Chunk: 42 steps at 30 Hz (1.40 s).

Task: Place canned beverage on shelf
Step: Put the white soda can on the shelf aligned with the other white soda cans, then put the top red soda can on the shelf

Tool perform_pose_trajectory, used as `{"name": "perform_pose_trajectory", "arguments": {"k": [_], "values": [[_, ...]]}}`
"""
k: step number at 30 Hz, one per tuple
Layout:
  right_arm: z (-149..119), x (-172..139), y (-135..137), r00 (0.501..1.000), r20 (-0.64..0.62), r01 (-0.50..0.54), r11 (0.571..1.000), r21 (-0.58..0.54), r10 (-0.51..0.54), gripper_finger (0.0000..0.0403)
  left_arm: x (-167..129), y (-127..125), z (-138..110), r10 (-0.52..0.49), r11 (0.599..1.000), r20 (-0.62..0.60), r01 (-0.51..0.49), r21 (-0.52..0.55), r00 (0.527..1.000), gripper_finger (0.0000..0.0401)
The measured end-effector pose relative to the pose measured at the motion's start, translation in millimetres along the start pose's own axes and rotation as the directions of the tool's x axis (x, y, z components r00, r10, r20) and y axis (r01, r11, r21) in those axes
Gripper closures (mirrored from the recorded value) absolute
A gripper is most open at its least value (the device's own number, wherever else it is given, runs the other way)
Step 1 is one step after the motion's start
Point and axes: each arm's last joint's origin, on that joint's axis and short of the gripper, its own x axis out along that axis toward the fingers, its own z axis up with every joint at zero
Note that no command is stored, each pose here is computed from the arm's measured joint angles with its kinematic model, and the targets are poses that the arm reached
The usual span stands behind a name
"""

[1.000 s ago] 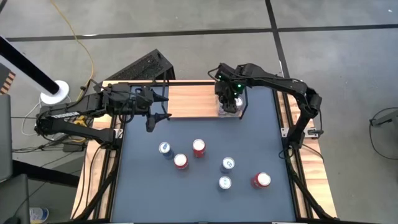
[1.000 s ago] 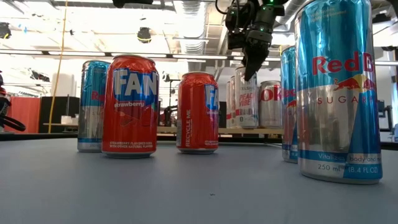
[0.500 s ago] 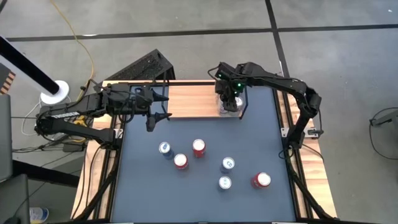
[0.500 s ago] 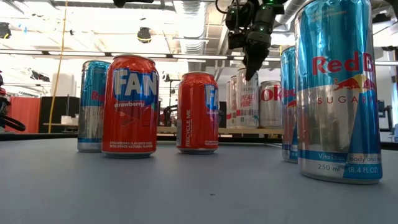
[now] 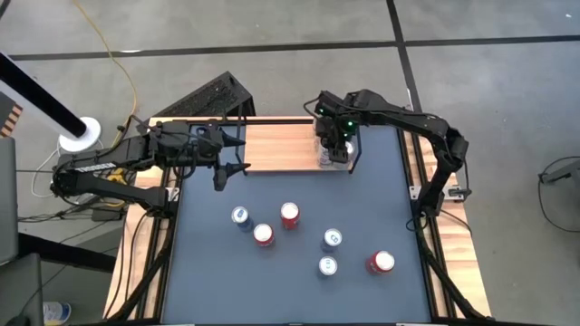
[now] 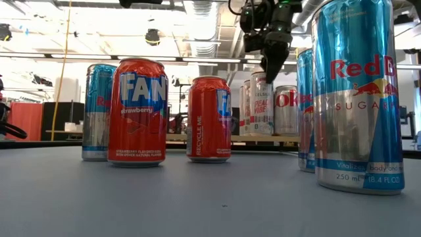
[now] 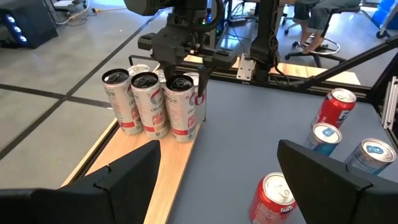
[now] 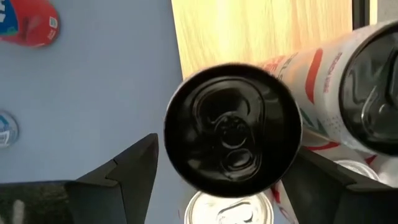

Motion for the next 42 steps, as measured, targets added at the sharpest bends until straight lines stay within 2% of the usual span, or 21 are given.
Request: {"name": "perform_pose_trajectory", "arguments": {"k": [5, 10, 14, 17, 22, 26, 31, 35, 37, 42], "values": [[-2.4, -6.9, 0.9, 1.0, 0.013, 0.015, 1.0, 0.0, -0.015, 0.0097, 0.0, 0.0, 0.0, 0.0, 1.0, 0.0, 0.0, -0.001, 1.0, 0.0088], [-8.9, -31.0, 3.4, 0.996, 0.066, 0.064, 0.998, 0.004, -0.064, 0.0097, -0.1, 0.1, -0.9, 0.0, 1.0, -0.01, 0.0, 0.008, 1.0, 0.0088], [-17.5, -70.5, 6.6, 0.981, 0.162, 0.107, 0.994, 0.032, -0.11, 0.0097, -0.1, -0.5, -1.0, -0.021, 1.0, -0.012, 0.021, 0.013, 1.0, 0.0088], [-26.4, -102.7, 12.2, 0.959, 0.246, 0.124, 0.989, 0.082, -0.14, 0.0097, -0.2, -2.3, -1.0, -0.076, 0.997, -0.014, 0.076, -0.006, 0.997, 0.0088], [-50.9, -158.4, 31.7, 0.908, 0.385, 0.119, 0.983, 0.142, -0.165, 0.0097, 0.4, -12.5, -2.6, -0.195, 0.977, -0.033, 0.192, -0.094, 0.98, 0.009], [-74.5, -193.3, 46.8, 0.856, 0.486, 0.086, 0.976, 0.198, -0.174, 0.0097, 5.5, -25.4, -5.3, -0.246, 0.963, -0.068, 0.237, -0.125, 0.967, 0.0092], [-100.2, -217.2, 61.9, 0.811, 0.561, 0.012, 0.964, 0.264, -0.164, 0.0097, 29.5, -46.8, -3.7, -0.257, 0.966, -0.164, 0.249, -0.066, 0.952, 0.0092], [-112.5, -226.8, 70.7, 0.789, 0.597, -0.031, 0.962, 0.272, -0.143, 0.0097, 55.0, -60.9, -7.0, -0.172, 0.981, -0.299, 0.191, 0.036, 0.939, 0.0092], [-115.5, -228.7, 74.1, 0.787, 0.603, -0.045, 0.963, 0.267, -0.131, 0.0097, 72.3, -66.9, -12.6, -0.145, 0.981, -0.378, 0.181, 0.062, 0.914, 0.0092], [-116.1, -228.2, 79.4, 0.795, 0.598, -0.07, 0.963, 0.259, -0.103, 0.0097, 111.0, -80.6, -12.9, -0.131, 0.974, -0.431, 0.197, 0.112, 0.893, 0.0092]]}}
